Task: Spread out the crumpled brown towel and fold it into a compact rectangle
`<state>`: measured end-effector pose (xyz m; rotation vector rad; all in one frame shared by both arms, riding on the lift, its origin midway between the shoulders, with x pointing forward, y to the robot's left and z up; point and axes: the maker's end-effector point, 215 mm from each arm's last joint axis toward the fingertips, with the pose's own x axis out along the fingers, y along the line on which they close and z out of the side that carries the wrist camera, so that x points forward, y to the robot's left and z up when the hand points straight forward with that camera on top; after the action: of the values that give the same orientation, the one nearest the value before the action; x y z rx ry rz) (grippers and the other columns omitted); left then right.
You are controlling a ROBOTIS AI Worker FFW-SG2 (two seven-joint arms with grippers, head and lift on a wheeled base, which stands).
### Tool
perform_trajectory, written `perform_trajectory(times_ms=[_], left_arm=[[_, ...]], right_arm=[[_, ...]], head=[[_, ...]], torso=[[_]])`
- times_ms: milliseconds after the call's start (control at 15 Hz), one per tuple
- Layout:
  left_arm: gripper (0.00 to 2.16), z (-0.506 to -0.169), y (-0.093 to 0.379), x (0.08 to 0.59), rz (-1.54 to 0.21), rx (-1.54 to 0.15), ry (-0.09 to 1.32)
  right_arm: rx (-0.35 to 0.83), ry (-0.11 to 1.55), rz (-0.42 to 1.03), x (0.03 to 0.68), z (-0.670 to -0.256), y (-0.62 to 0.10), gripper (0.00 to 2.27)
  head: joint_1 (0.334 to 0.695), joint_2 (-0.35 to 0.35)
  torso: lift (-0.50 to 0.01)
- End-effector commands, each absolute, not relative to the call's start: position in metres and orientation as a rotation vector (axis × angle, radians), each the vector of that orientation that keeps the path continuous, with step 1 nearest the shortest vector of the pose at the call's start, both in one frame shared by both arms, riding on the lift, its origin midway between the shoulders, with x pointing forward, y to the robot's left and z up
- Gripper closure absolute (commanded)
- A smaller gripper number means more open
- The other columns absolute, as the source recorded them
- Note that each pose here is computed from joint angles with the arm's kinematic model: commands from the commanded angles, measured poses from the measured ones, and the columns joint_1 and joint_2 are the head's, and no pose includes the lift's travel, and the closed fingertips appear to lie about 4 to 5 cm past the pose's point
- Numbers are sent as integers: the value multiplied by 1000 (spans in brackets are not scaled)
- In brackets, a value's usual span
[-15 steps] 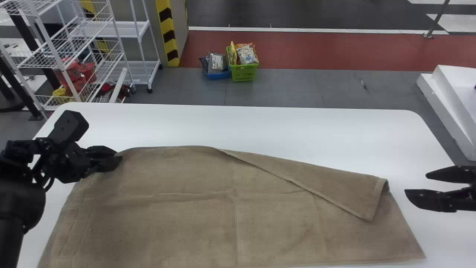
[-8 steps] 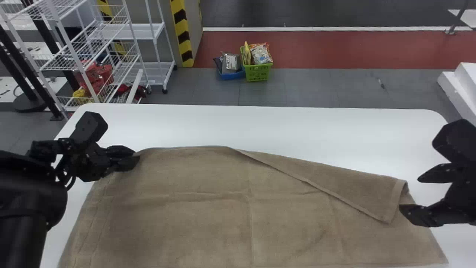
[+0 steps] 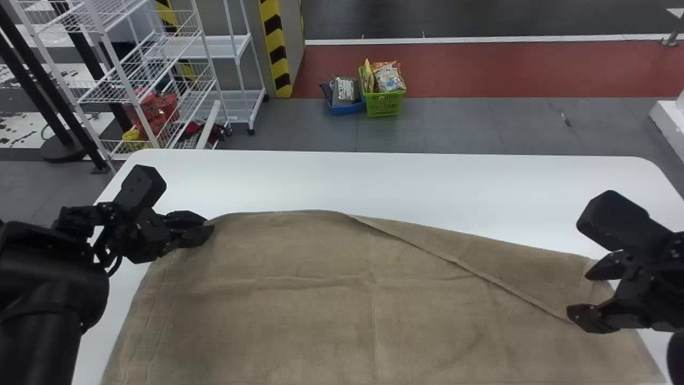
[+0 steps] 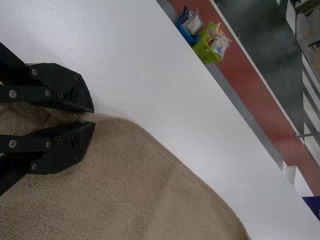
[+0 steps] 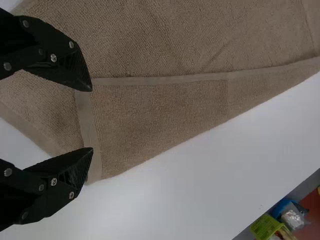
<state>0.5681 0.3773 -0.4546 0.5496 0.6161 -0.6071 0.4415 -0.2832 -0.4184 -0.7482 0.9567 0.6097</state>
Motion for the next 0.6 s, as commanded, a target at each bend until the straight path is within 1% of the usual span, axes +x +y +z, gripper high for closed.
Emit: perform_trajectory(times_ms=[0, 267, 533], left_arm=[[923, -454, 380, 567, -605, 548, 616], [923, -454, 380, 566, -610, 551, 607], [923, -456, 380, 564, -612, 548, 610]], right_arm=[[-753, 968, 626, 440, -424, -273, 502], [-787, 998, 648, 437, -438, -262, 502], [-787, 1015, 650, 439, -445, -263, 515]], head=[[695, 99], [695, 122], [695, 130]], torso=[[-127], [-127], [-127]])
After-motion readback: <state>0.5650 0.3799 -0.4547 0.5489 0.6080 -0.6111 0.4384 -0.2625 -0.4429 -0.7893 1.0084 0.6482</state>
